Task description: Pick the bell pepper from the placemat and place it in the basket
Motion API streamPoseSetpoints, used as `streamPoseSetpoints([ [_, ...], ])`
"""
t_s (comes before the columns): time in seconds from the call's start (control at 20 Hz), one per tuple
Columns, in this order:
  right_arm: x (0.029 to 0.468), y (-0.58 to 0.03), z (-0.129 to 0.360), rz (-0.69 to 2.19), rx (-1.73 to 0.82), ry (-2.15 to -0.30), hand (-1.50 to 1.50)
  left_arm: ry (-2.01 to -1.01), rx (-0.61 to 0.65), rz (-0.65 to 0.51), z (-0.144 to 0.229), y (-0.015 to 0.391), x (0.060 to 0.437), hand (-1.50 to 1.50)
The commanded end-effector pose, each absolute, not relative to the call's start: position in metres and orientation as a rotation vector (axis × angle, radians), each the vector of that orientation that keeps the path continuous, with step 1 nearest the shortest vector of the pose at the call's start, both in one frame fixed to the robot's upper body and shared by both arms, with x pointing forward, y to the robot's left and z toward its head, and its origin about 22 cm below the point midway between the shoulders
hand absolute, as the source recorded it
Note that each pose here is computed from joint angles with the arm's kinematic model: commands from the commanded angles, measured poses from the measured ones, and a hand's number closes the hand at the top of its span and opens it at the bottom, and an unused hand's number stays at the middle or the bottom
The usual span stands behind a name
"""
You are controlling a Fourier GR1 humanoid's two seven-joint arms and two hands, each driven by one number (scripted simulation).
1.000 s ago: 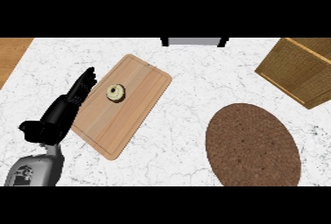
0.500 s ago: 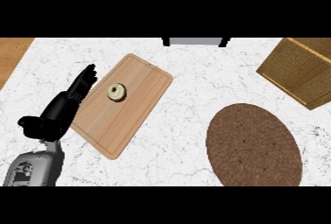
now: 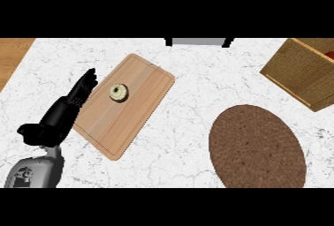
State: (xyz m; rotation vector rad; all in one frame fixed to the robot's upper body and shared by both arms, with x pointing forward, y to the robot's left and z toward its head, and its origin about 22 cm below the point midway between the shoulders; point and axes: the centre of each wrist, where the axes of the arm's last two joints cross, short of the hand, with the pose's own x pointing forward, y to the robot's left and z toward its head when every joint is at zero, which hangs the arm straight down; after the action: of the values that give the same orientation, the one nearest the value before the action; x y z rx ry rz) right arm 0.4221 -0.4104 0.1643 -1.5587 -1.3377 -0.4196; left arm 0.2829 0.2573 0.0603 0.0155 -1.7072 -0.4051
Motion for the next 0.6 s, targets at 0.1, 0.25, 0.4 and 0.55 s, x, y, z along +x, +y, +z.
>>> streamPoseSetpoints([
  [0.1,0.423,-0.414,0.178,-0.43,-1.541,-1.429,-1.5,-1.712,0.02,-0.408,0.069,0.267,0.291,0.0],
  [0.25,0.418,-0.422,0.191,-0.513,-1.479,-1.527,-1.5,-1.693,0.036,-0.409,0.064,0.262,0.282,0.0],
  [0.4,0.414,-0.433,0.198,-0.632,-1.438,-1.501,-1.5,-1.693,0.037,-0.411,0.055,0.266,0.283,0.0],
  [0.55,0.397,-0.46,0.212,-0.778,-1.344,-1.498,-1.5,-1.698,0.028,-0.38,0.059,0.259,0.282,0.0],
])
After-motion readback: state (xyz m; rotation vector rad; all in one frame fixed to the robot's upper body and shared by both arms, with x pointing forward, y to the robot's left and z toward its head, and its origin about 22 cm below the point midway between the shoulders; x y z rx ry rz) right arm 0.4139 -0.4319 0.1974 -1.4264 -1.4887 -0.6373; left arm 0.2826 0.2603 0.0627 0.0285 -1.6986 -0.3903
